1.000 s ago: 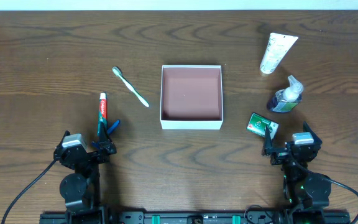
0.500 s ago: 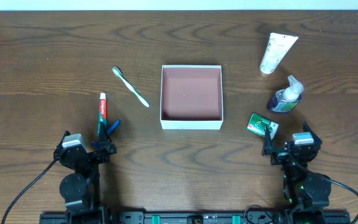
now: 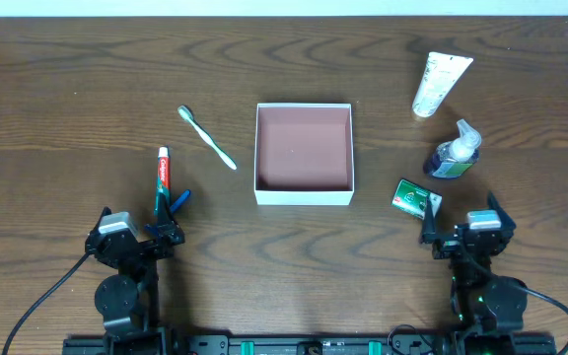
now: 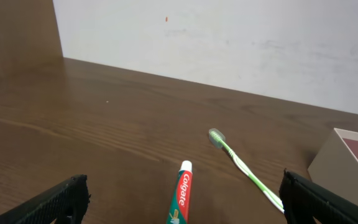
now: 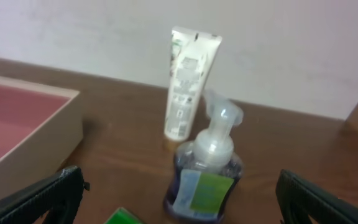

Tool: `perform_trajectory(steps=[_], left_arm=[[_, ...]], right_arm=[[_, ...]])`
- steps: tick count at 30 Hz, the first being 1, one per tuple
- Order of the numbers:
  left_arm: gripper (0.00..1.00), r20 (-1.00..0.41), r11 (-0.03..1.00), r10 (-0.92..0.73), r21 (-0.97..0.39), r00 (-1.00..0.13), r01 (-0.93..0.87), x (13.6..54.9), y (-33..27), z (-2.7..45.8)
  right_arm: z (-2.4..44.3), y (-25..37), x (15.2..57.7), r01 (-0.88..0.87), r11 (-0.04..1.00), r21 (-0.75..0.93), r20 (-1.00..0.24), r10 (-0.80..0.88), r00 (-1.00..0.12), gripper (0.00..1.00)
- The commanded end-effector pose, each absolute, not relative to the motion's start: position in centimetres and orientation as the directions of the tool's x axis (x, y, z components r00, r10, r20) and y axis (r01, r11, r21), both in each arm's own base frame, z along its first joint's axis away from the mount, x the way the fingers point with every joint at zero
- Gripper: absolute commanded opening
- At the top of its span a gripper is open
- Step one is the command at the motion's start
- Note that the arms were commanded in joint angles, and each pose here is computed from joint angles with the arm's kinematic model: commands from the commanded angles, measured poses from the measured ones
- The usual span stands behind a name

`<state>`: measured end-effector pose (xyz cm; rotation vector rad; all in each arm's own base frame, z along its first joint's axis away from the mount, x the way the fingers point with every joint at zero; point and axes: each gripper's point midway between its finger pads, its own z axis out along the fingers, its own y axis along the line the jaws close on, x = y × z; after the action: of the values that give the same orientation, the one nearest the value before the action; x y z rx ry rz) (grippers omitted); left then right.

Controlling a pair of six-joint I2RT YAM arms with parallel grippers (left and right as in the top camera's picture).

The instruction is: Pack container

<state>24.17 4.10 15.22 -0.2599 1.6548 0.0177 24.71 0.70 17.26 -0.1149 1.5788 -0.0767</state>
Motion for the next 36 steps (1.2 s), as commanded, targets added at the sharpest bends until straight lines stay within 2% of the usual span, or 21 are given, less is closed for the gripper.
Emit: perform_trajectory(steps=[1, 3, 6, 10, 15, 19, 25, 30, 36], left_arm=[[0.98, -0.98, 0.975, -0.155, -0.131, -0.127, -0.18, 24.1, 4.0, 13.7], [0.98, -0.98, 0.975, -0.155, -0.131, -0.127, -0.18, 24.1, 4.0, 13.7], [0.98, -0.98, 0.975, -0.155, -0.131, -0.127, -0.18, 24.1, 4.0, 13.7], [0.98, -0.98, 0.975, -0.155, -0.131, -0.127, -0.18, 24.1, 4.0, 13.7], [0.98, -0.98, 0.975, -0.155, -0.131, -0.127, -0.18, 24.1, 4.0, 13.7], [0.98, -0.98, 0.975, -0.155, -0.131, -0.127, -0.18, 24.1, 4.0, 13.7], [0.98, -0.98, 0.975, -0.155, -0.131, -0.126, -0.18, 24.1, 4.1, 13.7], [0.98, -0.98, 0.975, -0.155, -0.131, -0.127, -0.18, 24.1, 4.0, 13.7], [0.98, -0.98, 0.975, -0.155, -0.131, -0.127, -0.18, 24.1, 4.0, 13.7]], right_arm=[[19.4, 0.0, 24.6, 0.018, 0.995, -0.094, -0.993, -0.095, 0.075, 0.99], [20.4, 0.2, 24.5, 0.006, 0.999, -0.051, -0.993, -0.052, 0.102, 0.99], [20.9, 1.1, 24.3, -0.052, 0.997, -0.051, -0.996, -0.047, 0.076, 0.99], [22.6, 1.3, 24.4, -0.064, 0.997, -0.049, -0.999, -0.049, 0.002, 0.99], [26.9, 2.4, 26.3, -0.131, 0.991, -0.04, -0.995, -0.051, -0.084, 0.99], [29.2, 3.5, 29.5, -0.191, 0.982, 0.004, -0.971, -0.042, -0.235, 0.99], [29.9, 5.2, 33.3, -0.267, 0.959, 0.091, -0.882, -0.047, -0.469, 0.99], [29.5, 7.2, 35.0, -0.35, 0.921, 0.173, -0.844, -0.045, -0.535, 0.99], [28.0, 5.4, 34.9, -0.284, 0.945, 0.16, -0.81, -0.039, -0.585, 0.99]])
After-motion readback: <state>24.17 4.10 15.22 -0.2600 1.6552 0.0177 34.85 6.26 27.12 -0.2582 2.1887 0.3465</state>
